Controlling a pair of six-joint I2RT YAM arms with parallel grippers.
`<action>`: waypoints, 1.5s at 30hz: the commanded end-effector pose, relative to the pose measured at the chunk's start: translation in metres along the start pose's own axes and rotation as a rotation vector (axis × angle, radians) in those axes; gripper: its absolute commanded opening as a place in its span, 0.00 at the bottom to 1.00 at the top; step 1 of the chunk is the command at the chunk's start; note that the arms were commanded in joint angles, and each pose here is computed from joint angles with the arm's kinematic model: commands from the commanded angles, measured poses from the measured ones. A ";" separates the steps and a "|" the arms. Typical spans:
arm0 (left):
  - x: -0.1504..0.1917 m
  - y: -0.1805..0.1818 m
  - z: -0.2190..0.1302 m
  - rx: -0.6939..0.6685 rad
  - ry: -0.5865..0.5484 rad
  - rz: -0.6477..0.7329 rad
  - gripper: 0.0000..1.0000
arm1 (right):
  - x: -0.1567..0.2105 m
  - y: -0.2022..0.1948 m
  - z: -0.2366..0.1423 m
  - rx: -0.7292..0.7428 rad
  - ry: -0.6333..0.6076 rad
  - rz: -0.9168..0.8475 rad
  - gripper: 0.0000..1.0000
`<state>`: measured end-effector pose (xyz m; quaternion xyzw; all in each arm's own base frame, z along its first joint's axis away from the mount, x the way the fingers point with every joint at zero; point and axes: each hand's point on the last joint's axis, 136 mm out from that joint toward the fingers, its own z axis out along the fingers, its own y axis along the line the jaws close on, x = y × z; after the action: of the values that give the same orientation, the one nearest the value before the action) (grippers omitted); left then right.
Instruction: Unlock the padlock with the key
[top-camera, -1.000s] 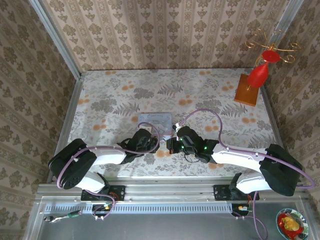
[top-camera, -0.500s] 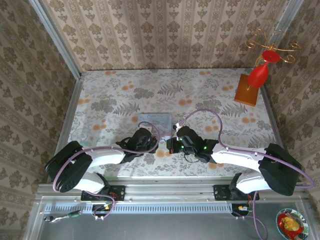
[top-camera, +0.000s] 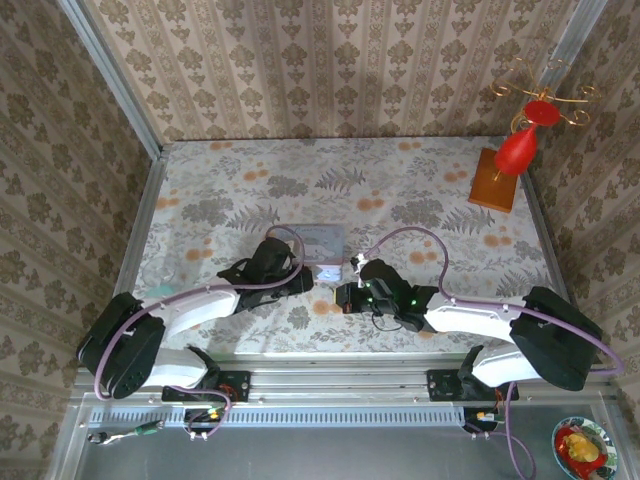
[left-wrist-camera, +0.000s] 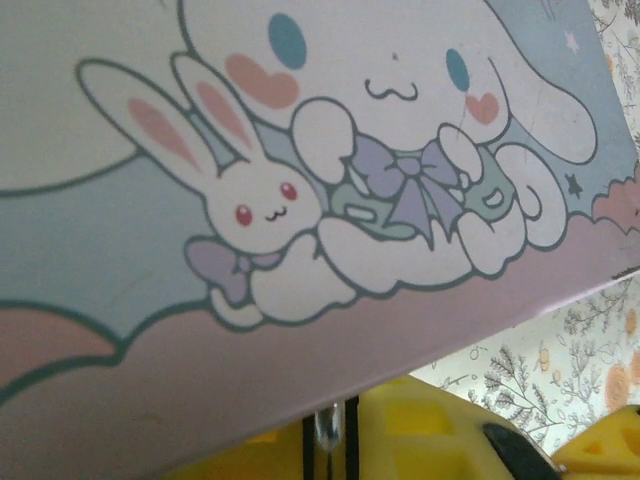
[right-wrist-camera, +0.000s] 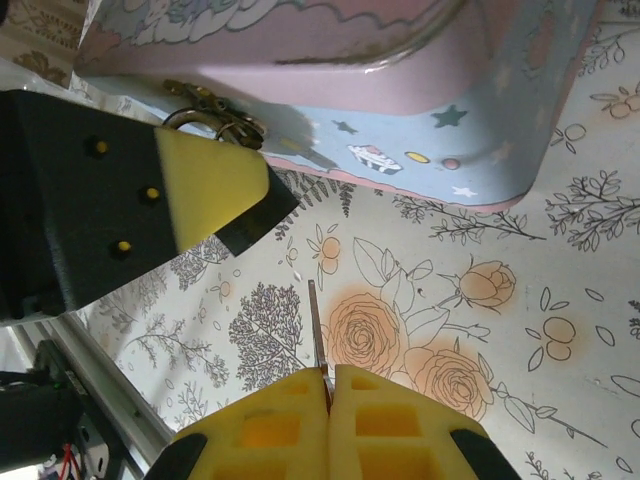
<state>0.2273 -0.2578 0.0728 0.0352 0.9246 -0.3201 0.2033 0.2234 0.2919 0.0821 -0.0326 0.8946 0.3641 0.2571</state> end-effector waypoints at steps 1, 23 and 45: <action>-0.009 -0.021 -0.010 0.065 0.013 -0.025 0.11 | -0.002 0.006 0.005 -0.053 -0.006 0.056 0.00; -0.036 -0.037 -0.015 0.265 -0.012 -0.122 0.09 | -0.007 0.005 0.014 -0.247 0.046 0.253 0.00; -0.043 -0.047 -0.007 0.398 0.032 -0.119 0.08 | -0.029 0.012 0.010 -0.403 0.007 0.291 0.00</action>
<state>0.2514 -0.2779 0.1028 0.0048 0.8678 -0.4739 0.1491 0.2503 0.3010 0.0872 0.0551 0.8159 0.5455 0.1834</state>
